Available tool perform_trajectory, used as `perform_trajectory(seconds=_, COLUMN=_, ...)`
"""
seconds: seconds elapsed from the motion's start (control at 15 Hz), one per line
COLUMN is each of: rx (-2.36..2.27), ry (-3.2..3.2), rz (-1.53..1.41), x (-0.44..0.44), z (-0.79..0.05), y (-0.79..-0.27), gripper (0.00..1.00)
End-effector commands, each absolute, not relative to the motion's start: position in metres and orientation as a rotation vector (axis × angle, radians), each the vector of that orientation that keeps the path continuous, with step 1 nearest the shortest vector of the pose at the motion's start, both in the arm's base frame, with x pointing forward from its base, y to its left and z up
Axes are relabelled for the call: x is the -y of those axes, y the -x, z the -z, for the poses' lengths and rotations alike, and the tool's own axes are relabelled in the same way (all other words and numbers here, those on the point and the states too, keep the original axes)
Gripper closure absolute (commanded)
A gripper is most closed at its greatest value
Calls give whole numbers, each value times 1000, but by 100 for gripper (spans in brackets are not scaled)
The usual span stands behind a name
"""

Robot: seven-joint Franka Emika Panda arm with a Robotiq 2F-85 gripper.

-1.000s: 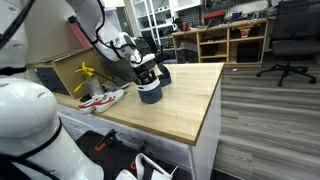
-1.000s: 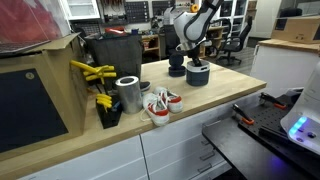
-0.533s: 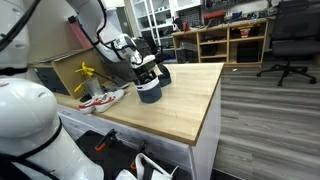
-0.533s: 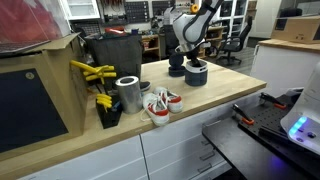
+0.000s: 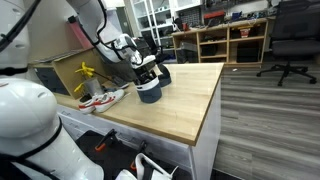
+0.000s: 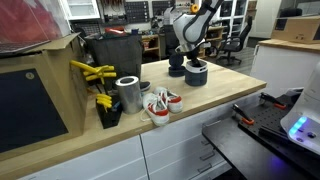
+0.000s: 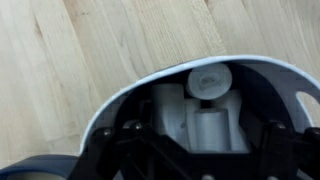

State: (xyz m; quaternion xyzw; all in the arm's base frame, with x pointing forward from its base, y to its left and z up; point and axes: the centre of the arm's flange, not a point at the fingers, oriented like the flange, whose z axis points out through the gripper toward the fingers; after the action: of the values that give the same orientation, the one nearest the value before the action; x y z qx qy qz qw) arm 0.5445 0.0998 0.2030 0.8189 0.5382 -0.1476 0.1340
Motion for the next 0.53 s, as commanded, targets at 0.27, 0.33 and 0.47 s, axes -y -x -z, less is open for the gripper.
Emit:
perform_trajectory(seconds=0.27, rx=-1610, ry=-2394, rz=421, x=-99, z=-207, y=-540, gripper=57)
perform_trajectory(seconds=0.33, rx=-1610, ry=-2394, rz=419, x=-98, z=-207, y=-540, gripper=59)
perform_trajectory(seconds=0.47, rx=-1609, ry=-2397, rz=415, x=-98, z=-208, y=-540, gripper=59)
